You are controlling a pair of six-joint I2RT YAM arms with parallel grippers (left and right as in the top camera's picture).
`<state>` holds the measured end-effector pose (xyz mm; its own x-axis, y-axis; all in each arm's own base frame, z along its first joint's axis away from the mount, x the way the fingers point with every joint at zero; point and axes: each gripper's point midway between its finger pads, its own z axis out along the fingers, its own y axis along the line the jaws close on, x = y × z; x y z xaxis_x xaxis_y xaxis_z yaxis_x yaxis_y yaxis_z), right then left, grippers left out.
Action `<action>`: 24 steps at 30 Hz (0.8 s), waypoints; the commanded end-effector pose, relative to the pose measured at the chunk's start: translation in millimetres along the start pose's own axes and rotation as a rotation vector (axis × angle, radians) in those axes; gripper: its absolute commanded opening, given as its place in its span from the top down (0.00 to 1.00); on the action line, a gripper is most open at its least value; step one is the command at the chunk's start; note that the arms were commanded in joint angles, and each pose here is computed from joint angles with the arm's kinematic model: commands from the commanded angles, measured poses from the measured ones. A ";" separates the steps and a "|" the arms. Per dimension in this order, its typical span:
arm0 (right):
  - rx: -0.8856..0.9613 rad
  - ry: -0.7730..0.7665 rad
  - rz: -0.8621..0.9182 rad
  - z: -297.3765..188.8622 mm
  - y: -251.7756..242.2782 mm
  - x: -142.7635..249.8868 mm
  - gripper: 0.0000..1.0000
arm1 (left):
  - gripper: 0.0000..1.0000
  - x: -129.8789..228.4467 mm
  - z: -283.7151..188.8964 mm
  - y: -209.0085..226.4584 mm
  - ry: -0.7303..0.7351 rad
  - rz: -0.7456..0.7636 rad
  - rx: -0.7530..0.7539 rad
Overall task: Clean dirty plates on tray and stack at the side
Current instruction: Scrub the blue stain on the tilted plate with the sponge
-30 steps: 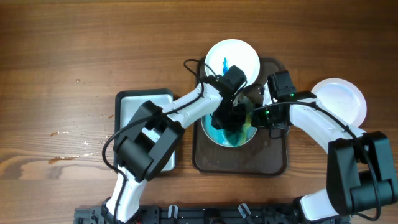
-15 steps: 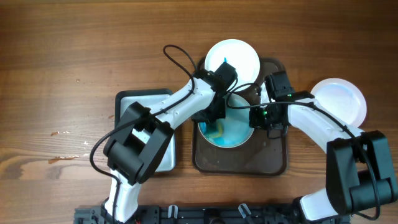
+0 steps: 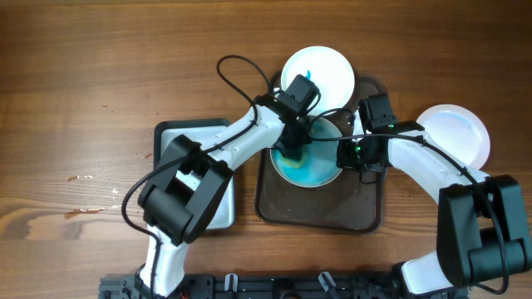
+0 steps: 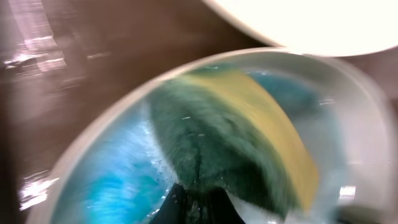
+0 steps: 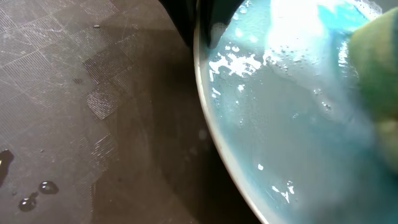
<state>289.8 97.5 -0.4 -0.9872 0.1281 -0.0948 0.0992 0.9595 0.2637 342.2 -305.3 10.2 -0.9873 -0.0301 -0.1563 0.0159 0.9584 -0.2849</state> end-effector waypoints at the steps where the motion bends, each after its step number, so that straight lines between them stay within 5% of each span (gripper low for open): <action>1: 0.088 0.046 -0.017 12.7 -18.1 13.3 0.96 | 0.96 49.2 31.5 -42.5 0.189 0.057 0.186; 12: 0.088 0.046 -0.016 12.7 -18.0 13.3 0.96 | 0.96 102.1 25.4 -76.8 0.403 0.160 0.373; 24: 0.088 0.046 -0.017 12.7 -17.9 13.1 0.96 | 0.96 56.9 17.1 61.2 0.195 -0.024 -0.282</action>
<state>289.1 100.6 0.4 -0.9885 0.1188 -0.0932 0.0903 0.9597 0.2662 274.2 -339.7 4.9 -0.9861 0.1352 0.0967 0.0878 0.9175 -0.3880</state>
